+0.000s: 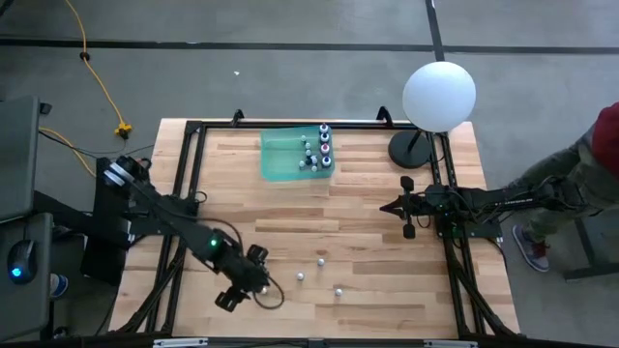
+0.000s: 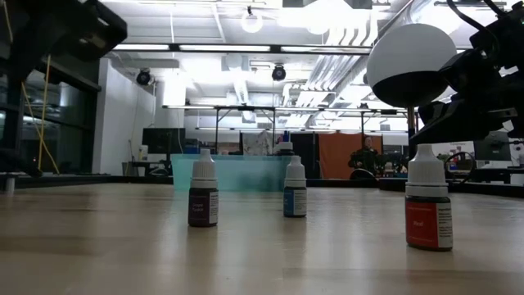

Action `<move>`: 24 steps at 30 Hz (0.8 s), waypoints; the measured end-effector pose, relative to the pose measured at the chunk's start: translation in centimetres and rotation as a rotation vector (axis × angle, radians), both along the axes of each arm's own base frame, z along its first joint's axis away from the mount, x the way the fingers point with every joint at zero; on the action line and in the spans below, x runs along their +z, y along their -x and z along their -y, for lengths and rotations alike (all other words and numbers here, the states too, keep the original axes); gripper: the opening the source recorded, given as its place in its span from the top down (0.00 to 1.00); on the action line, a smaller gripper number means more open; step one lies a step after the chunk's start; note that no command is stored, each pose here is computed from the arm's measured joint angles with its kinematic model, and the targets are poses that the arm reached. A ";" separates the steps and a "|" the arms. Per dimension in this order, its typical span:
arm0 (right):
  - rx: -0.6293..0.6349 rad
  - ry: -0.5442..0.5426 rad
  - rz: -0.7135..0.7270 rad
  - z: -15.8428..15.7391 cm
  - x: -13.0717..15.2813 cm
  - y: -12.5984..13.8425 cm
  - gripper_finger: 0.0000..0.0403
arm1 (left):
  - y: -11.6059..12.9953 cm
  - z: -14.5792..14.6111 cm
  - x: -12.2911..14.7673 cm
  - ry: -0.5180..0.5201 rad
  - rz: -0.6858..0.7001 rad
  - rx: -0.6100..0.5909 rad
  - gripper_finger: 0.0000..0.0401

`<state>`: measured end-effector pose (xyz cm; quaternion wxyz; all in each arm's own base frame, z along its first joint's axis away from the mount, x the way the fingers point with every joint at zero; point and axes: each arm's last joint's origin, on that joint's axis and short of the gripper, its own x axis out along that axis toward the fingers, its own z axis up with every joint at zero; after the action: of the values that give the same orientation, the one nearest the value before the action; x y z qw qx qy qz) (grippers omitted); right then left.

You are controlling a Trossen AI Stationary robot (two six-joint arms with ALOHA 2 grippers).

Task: Pick & Place food coloring
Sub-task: Put the small green food coloring bottle into the blue transparent bin

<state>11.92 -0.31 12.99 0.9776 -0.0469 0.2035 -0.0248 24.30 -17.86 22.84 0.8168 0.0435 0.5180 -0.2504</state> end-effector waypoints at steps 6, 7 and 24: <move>0.000 0.000 -0.001 0.0 0.0 0.0 1.00 | -0.5 1.2 -1.8 -0.079 0.001 -0.033 0.38; 0.000 0.000 0.000 0.0 0.0 0.0 1.00 | -0.5 1.3 -2.0 -0.090 0.006 -0.033 0.38; 0.000 0.000 0.003 0.0 0.0 0.0 1.00 | -1.4 2.0 -3.9 -0.188 0.049 -0.048 0.38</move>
<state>11.93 -0.31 13.01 0.9779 -0.0469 0.2022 -0.0250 25.66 -19.85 18.91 0.8152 0.1385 0.5179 -0.2192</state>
